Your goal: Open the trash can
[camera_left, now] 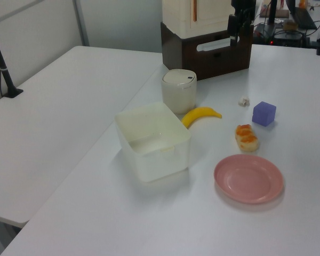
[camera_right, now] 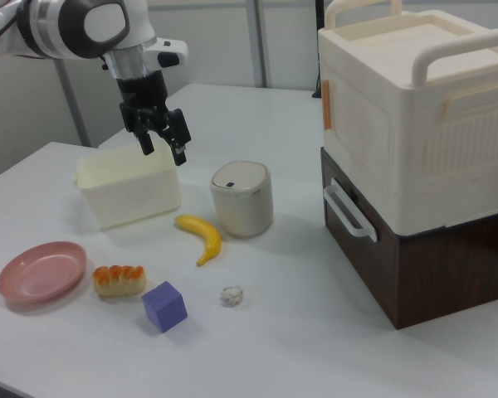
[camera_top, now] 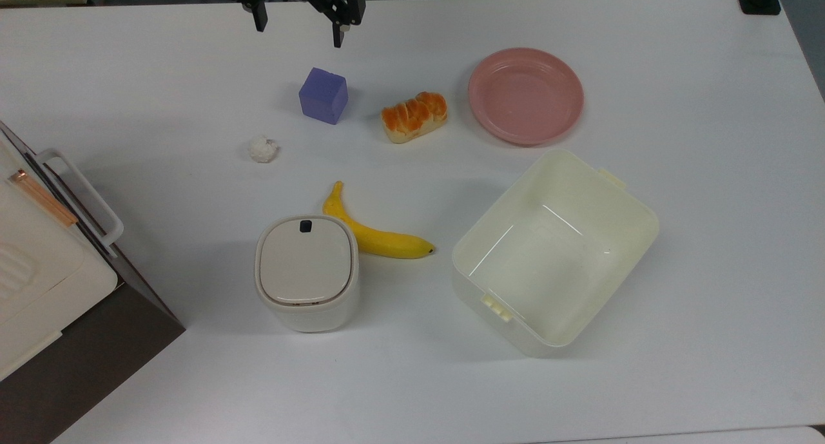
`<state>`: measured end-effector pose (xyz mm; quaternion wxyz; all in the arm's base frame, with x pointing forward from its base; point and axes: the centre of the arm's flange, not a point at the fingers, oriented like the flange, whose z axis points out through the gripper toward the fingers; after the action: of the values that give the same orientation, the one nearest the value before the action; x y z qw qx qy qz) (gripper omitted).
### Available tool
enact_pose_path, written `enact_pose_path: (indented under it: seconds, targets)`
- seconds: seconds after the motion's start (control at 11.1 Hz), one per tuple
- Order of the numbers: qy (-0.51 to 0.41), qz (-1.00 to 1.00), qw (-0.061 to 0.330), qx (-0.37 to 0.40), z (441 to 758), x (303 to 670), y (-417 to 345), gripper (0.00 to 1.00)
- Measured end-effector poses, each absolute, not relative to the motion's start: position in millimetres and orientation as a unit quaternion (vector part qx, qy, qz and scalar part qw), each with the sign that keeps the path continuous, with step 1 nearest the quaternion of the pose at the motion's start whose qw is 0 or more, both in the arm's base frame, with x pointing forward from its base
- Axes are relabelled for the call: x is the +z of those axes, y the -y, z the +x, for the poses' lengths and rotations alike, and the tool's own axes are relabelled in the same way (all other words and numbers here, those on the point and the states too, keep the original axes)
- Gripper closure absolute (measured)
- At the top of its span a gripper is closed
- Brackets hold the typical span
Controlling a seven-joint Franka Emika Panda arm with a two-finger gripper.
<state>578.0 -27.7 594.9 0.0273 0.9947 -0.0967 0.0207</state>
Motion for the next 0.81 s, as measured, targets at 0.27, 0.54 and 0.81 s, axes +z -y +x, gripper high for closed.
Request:
enact_pose_path:
  seconds: [0.27,0.54,0.81]
  targets:
    - [0.089,0.995,0.028,0.02,577.9,594.8,27.9,0.0]
    - [0.08,0.996,0.028,0.02,577.9,594.8,27.9,0.0]
    - [0.076,0.997,0.028,0.02,577.9,594.8,27.9,0.0]
